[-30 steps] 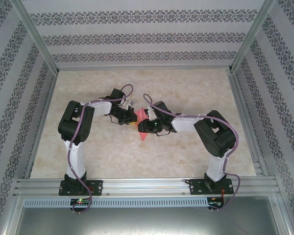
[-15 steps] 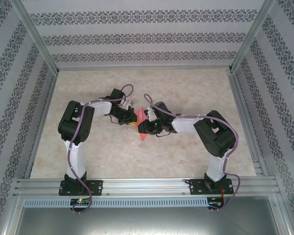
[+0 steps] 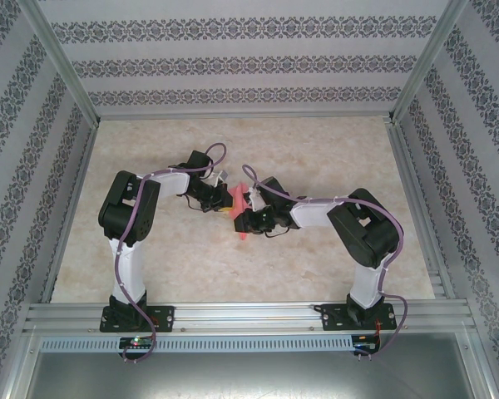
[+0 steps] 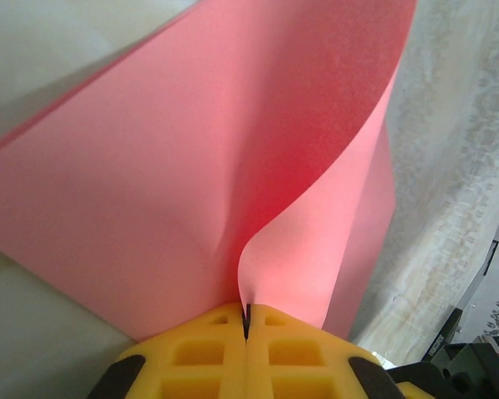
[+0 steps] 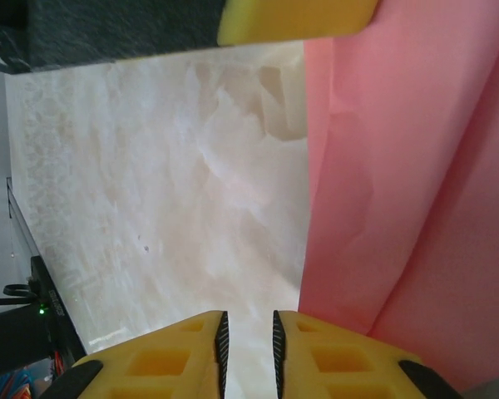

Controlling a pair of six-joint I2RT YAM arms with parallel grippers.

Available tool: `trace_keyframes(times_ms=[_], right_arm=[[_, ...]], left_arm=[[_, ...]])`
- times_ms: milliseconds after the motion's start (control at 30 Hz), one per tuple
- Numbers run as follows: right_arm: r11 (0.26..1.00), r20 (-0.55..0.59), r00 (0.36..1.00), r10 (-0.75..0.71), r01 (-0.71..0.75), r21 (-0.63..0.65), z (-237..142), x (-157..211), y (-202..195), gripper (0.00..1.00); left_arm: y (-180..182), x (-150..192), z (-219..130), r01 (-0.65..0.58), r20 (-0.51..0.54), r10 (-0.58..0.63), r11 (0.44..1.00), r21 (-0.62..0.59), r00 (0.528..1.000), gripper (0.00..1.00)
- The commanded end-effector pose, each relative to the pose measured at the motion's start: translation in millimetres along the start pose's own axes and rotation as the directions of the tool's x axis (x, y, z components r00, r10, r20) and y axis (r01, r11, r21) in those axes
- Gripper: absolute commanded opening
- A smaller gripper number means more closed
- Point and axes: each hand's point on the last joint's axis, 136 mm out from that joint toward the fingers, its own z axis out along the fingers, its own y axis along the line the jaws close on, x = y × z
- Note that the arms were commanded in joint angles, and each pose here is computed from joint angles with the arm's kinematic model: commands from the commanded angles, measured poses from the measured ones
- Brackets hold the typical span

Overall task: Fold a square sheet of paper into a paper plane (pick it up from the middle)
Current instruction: Fourth fold the wing at the center of the table.

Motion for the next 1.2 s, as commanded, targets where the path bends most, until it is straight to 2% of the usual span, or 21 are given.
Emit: trace_keyframes(times_ms=[0, 633, 1167], right_arm=[[0.999, -0.050, 0.999, 0.021, -0.020, 0.025, 4.4, 17.5, -8.0, 0.23], [0.992, -0.084, 0.996, 0.021, -0.011, 0.122, 3.4, 36.3, -26.9, 0.20], [0.996, -0.056, 0.998, -0.017, 0.022, 0.087, -2.3, 32.1, -14.6, 0.19]], left_arm=[[-5.9, 2.3, -9.2, -0.015, -0.004, 0.014, 1.000, -0.001, 1.000, 0.01], [-19.5, 7.4, -21.9, -0.027, 0.010, 0.027, 1.000, 0.011, 1.000, 0.01], [-2.5, 20.5, -20.5, -0.011, -0.004, 0.011, 0.998, -0.058, 1.000, 0.00]])
